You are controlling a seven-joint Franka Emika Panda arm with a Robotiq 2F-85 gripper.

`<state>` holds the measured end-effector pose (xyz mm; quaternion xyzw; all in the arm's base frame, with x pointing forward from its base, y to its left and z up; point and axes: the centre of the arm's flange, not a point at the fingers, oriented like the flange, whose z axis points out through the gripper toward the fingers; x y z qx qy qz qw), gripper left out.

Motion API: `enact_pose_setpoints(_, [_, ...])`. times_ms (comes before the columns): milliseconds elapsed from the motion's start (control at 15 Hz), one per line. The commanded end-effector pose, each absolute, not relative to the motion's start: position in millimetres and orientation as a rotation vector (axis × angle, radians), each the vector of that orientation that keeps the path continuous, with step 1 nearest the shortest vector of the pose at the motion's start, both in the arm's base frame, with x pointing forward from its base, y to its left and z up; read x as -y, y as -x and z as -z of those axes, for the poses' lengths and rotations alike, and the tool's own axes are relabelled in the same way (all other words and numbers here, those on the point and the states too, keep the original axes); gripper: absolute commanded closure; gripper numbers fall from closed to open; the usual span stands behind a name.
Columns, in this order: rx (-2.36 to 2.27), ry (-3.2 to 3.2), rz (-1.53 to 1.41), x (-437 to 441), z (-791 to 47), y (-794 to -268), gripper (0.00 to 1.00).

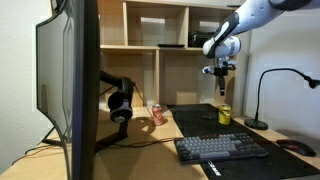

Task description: Pick the two bottles and move them to the left on the desk, then turn on the desk lamp

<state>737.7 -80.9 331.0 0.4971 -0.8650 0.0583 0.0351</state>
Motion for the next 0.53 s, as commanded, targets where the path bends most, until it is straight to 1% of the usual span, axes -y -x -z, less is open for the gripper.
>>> enact_pose_setpoints(0, [2.646, -1.528, -0.168, 80, -321, -738, 0.0])
enact_pose_setpoints(333, [2.683, -1.462, -0.14, 84, -288, -741, 0.0])
enact_pose_setpoints(467, [2.699, -1.439, -0.145, 84, -280, -734, 0.0])
